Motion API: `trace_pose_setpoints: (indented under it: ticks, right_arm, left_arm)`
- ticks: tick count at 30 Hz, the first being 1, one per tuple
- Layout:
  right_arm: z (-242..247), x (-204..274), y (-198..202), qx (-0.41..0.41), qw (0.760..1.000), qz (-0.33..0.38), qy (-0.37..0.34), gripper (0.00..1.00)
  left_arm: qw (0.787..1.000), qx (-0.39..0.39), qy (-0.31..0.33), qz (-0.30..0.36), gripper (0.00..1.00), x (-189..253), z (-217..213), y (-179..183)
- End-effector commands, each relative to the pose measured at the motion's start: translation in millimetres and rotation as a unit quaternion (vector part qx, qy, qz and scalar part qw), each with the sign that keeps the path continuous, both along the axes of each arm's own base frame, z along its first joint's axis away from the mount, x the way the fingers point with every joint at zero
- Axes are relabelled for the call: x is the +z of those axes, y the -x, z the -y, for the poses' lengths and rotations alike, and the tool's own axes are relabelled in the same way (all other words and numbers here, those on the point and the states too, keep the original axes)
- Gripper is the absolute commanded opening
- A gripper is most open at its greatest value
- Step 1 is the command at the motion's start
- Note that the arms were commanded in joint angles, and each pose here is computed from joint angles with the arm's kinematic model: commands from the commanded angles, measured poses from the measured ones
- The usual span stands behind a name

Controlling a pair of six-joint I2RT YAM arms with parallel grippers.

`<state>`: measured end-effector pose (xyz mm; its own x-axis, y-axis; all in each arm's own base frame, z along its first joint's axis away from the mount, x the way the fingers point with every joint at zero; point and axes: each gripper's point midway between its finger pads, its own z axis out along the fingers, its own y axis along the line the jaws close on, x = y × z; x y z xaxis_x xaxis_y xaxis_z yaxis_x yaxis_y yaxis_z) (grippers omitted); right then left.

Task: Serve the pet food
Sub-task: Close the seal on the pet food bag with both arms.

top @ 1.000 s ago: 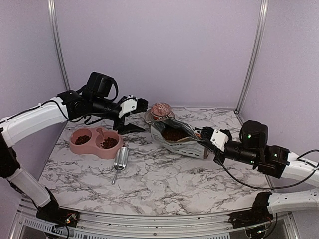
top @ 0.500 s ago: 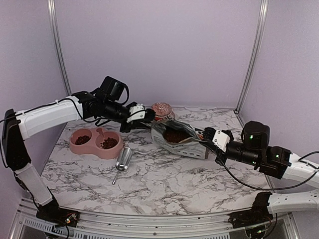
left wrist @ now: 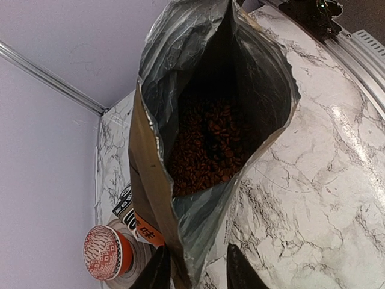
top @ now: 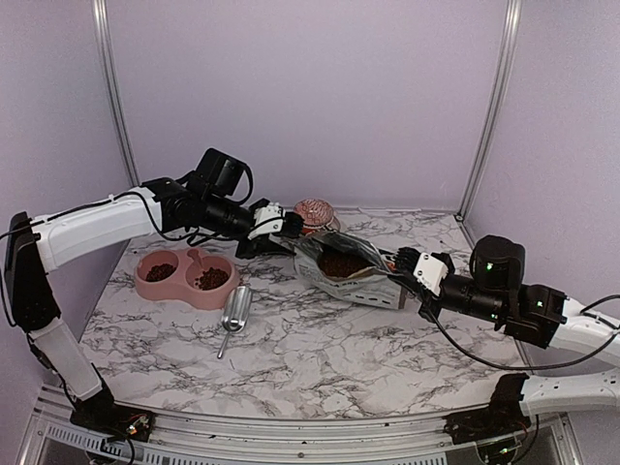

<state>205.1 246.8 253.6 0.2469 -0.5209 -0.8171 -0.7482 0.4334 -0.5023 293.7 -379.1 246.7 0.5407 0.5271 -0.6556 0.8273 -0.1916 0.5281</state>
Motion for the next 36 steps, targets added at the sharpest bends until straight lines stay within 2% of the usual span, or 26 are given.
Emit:
trace_pose_setpoints:
  ticks: [1,3,5,7,13,24,31,36]
  right_arm:
    - [-5,83,7,0.024,0.99,0.081,-0.111,0.0]
    - [-5,83,7,0.024,0.99,0.081,-0.111,0.0]
    - [-5,83,7,0.024,0.99,0.08,-0.111,0.0]
    - [-5,83,7,0.024,0.99,0.081,-0.112,0.0]
    - [2,100,9,0.015,0.987,0.095,-0.127,0.0]
    - [35,136,7,-0.043,0.98,0.141,-0.134,0.0]
    - [35,146,0,-0.057,0.979,0.142,-0.132,0.0]
    - [23,134,-9,-0.049,0.984,0.122,-0.121,0.0]
  left_arm:
    - [0.999,-0.022,0.023,0.0,0.31,7,8,5]
    - [0.999,-0.027,0.035,-0.001,0.27,11,11,6]
    - [0.998,-0.03,0.046,-0.001,0.18,15,13,8]
    - [0.998,-0.029,0.05,0.002,0.0,16,14,6]
    - [0.999,0.005,0.047,0.02,0.0,26,5,0]
    - [0.98,0.168,0.068,0.077,0.0,87,-64,-30]
    - [0.971,0.199,0.106,0.074,0.0,121,-77,-25]
    - [0.97,0.207,0.109,0.07,0.0,124,-83,-19]
